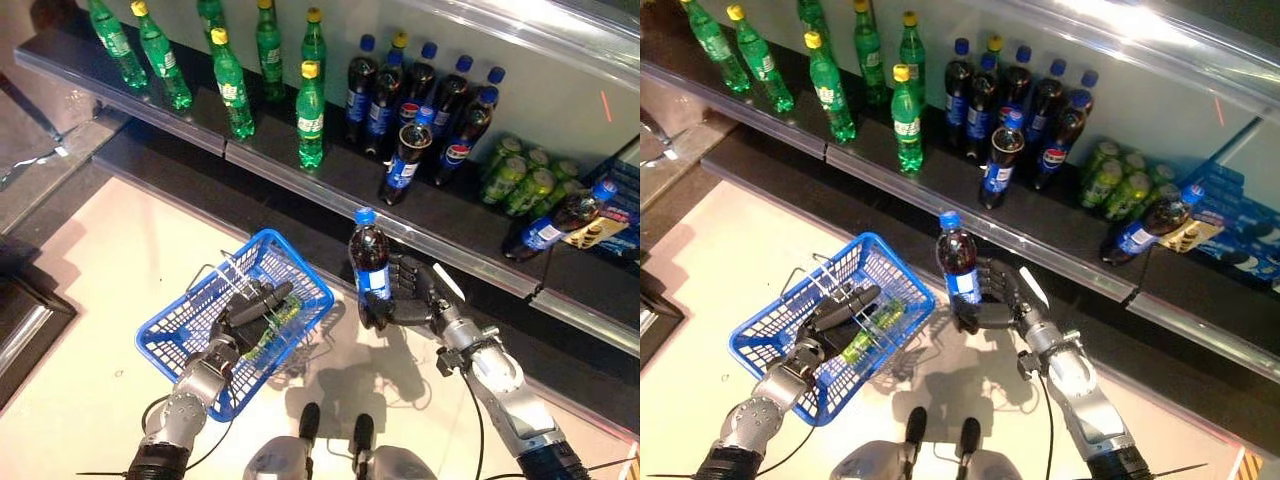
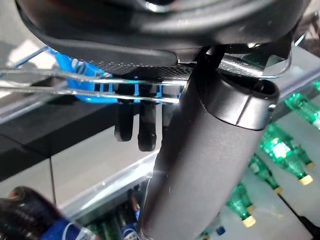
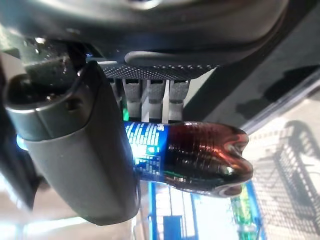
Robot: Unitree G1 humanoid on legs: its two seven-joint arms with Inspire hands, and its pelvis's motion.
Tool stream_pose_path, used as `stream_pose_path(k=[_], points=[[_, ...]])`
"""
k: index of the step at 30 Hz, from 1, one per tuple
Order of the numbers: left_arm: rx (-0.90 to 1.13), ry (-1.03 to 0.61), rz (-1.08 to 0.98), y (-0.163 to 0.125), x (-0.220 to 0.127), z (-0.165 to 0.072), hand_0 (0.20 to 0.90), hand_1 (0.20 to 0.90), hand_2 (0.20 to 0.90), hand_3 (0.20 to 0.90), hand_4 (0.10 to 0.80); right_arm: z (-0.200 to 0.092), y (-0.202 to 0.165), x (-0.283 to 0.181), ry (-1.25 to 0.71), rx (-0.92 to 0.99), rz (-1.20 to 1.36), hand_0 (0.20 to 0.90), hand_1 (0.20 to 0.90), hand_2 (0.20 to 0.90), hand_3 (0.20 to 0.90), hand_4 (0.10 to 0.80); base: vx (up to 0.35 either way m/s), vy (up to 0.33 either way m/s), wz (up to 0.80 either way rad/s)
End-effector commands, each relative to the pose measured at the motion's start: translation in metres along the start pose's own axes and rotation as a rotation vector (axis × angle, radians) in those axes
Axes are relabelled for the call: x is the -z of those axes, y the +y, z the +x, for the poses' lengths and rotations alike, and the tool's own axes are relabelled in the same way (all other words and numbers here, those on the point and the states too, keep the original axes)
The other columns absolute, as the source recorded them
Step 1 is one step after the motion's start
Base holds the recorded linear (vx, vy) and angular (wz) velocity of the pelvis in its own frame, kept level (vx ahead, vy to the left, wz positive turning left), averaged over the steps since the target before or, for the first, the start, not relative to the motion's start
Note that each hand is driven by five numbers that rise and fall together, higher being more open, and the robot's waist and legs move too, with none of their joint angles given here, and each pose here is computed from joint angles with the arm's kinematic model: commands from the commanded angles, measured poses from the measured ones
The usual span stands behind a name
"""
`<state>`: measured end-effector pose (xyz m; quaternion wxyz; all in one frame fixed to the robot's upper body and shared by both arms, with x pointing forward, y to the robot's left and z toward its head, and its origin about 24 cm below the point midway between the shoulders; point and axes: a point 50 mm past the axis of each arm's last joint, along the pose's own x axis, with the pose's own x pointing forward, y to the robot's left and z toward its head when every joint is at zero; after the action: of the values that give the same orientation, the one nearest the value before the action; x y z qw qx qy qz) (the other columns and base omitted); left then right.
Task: Pick up the drink and place into the basket.
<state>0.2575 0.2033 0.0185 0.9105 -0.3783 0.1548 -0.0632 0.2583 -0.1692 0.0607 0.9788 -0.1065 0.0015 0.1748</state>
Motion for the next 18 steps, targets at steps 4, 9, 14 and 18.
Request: stream_pose_path(k=[4, 9, 14, 18], points=[[0.493, -0.059, 0.016, -0.09, -0.017, 0.002, 0.3, 0.3, 0.3, 0.2, 0.1, 0.018, 0.054, -0.009, -0.092, -0.209, 0.086, 0.3, 0.3, 0.3, 0.2, 0.1, 0.005, -0.008, 0.38], [0.633, 0.031, -0.023, -0.121, -0.01, 0.001, 0.3, 0.3, 0.3, 0.2, 0.1, 0.039, 0.076, 0.017, 0.032, -0.161, 0.1, 0.3, 0.3, 0.3, 0.2, 0.1, 0.031, 0.0, 0.37], [0.789, 0.117, -0.044, -0.15, 0.004, -0.008, 0.3, 0.3, 0.3, 0.2, 0.1, 0.049, 0.094, 0.035, 0.118, -0.112, 0.074, 0.3, 0.3, 0.3, 0.2, 0.1, 0.04, 0.002, 0.44], [0.882, 0.174, -0.053, -0.163, 0.011, -0.013, 0.3, 0.3, 0.3, 0.2, 0.1, 0.055, 0.104, 0.045, 0.184, -0.078, 0.044, 0.3, 0.3, 0.3, 0.2, 0.1, 0.035, 0.016, 0.49]])
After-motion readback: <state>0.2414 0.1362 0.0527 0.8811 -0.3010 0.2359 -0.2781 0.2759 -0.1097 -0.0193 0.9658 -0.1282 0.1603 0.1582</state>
